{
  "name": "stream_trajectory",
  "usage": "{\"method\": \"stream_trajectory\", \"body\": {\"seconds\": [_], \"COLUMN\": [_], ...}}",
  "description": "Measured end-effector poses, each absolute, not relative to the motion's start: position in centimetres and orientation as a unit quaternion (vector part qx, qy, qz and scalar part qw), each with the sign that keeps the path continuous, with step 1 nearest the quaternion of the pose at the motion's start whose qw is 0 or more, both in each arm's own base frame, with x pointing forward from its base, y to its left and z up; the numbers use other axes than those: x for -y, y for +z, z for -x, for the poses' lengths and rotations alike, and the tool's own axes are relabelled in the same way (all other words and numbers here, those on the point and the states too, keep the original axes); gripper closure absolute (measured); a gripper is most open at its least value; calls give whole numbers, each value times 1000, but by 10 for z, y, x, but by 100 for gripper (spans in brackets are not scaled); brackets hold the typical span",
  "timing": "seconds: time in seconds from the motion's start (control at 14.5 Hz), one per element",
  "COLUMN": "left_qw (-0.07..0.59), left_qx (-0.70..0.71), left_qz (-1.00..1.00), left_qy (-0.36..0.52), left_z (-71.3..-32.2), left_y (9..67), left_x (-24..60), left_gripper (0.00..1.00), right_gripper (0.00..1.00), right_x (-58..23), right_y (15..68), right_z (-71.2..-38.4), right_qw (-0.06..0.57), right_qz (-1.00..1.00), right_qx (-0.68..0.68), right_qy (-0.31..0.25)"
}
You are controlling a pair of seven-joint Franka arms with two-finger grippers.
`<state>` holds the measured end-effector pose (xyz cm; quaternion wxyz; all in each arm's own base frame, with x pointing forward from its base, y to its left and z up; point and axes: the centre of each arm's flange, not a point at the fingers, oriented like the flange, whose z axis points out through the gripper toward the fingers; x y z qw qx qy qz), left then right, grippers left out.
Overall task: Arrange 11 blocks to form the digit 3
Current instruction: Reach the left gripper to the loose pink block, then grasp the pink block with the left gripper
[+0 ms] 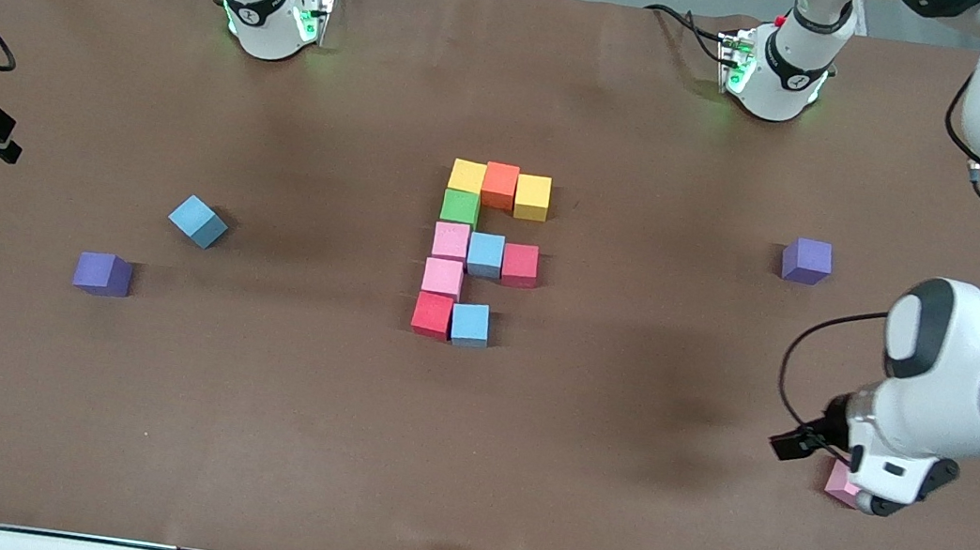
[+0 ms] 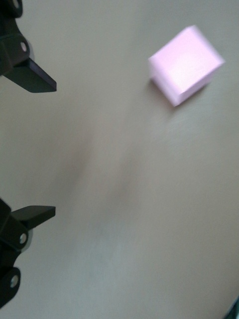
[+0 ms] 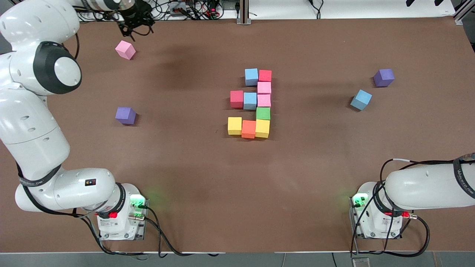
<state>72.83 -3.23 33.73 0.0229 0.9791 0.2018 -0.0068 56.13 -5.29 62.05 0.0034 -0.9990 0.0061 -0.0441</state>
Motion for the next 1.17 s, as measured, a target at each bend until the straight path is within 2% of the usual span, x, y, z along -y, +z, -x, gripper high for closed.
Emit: {"method": "stream_trajectory", "body": {"seconds": [0.21,0.55,0.83,1.17], "left_qw": [25,-10,-31,-39], "left_qx": [-58,164,245,253], "left_qz": [-998,-982,-963,-962], "left_qy": [30,95,107,101], "left_z": [-740,-756,-762,-761], "left_y": [309,273,251,239], "left_x": [-11,-46,-65,-82], "left_gripper": [0,0,0,0], "right_gripper": [0,0,0,0], "right_x": [53,52,51,51], "right_y": [628,626,620,618], "right_z": [-560,-557,-556,-556], "right_qw": [3,4,5,5], "right_qz": [999,999,999,1000], "right_qx": [-6,-5,-4,-4], "right_qy": [-50,-38,-32,-30]}}
